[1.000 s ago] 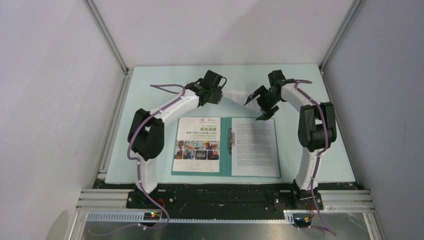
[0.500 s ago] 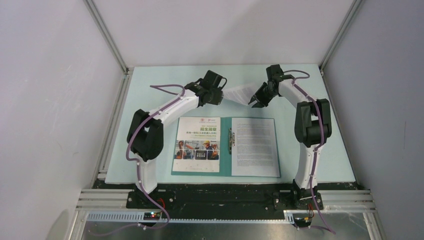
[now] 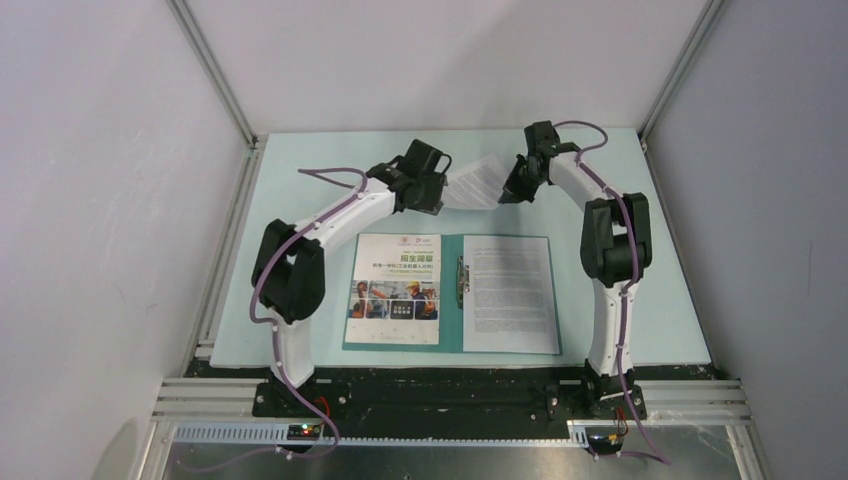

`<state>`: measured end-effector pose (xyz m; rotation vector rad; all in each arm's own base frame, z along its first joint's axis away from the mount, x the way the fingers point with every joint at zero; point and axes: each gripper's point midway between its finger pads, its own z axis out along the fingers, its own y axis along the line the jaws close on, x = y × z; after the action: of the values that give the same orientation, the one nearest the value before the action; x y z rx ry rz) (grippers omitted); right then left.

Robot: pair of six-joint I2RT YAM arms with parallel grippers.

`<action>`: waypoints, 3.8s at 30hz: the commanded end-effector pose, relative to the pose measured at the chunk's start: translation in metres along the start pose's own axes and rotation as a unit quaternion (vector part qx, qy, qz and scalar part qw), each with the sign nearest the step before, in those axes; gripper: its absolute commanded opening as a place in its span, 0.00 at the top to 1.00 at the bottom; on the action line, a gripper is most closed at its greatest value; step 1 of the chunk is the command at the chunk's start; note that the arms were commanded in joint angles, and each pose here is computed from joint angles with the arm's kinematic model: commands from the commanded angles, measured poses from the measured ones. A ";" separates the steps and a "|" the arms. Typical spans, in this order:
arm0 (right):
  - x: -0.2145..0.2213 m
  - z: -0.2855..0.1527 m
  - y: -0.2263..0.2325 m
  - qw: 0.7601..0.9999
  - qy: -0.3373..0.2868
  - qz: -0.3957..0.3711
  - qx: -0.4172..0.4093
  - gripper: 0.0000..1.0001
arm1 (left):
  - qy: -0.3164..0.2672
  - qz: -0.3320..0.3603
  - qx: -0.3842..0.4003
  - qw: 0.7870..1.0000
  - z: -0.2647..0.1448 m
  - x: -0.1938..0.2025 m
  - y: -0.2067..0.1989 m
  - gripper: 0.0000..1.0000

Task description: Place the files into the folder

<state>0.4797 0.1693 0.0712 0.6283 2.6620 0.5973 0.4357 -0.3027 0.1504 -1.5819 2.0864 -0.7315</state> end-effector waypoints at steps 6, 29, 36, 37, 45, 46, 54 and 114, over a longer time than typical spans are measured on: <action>-0.052 -0.054 0.056 0.951 -0.051 -0.251 -0.176 1.00 | -0.058 0.101 0.060 0.991 -0.046 -0.086 -0.037 0.30; -0.016 -0.191 -0.009 0.900 -0.059 -0.372 -0.220 1.00 | 0.023 0.494 0.178 0.851 -0.027 -0.151 -0.059 0.00; 0.058 -0.200 -0.065 0.895 0.021 -0.396 -0.205 1.00 | 0.010 0.518 0.162 0.840 -0.035 -0.164 -0.052 0.00; 0.064 -0.200 -0.070 0.895 0.027 -0.399 -0.199 1.00 | 0.013 0.521 0.160 0.838 -0.035 -0.164 -0.049 0.00; 0.084 -0.156 -0.109 0.896 0.078 -0.398 -0.178 1.00 | 0.014 0.534 0.153 0.831 -0.043 -0.165 -0.034 0.00; 0.084 -0.149 -0.113 0.898 0.087 -0.394 -0.175 1.00 | 0.014 0.536 0.153 0.830 -0.043 -0.164 -0.033 0.00; 0.084 -0.126 -0.113 0.895 0.135 -0.382 -0.186 1.00 | 0.016 0.550 0.151 0.821 -0.052 -0.163 -0.022 0.00; 0.122 -0.101 -0.117 0.932 0.208 -0.262 -0.138 1.00 | 0.012 0.545 0.120 0.830 -0.052 -0.169 0.006 0.00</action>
<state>0.2921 0.1015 0.0694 -0.3190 2.8750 1.0280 0.4416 -0.1348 0.1692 -0.0962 2.3692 -0.5210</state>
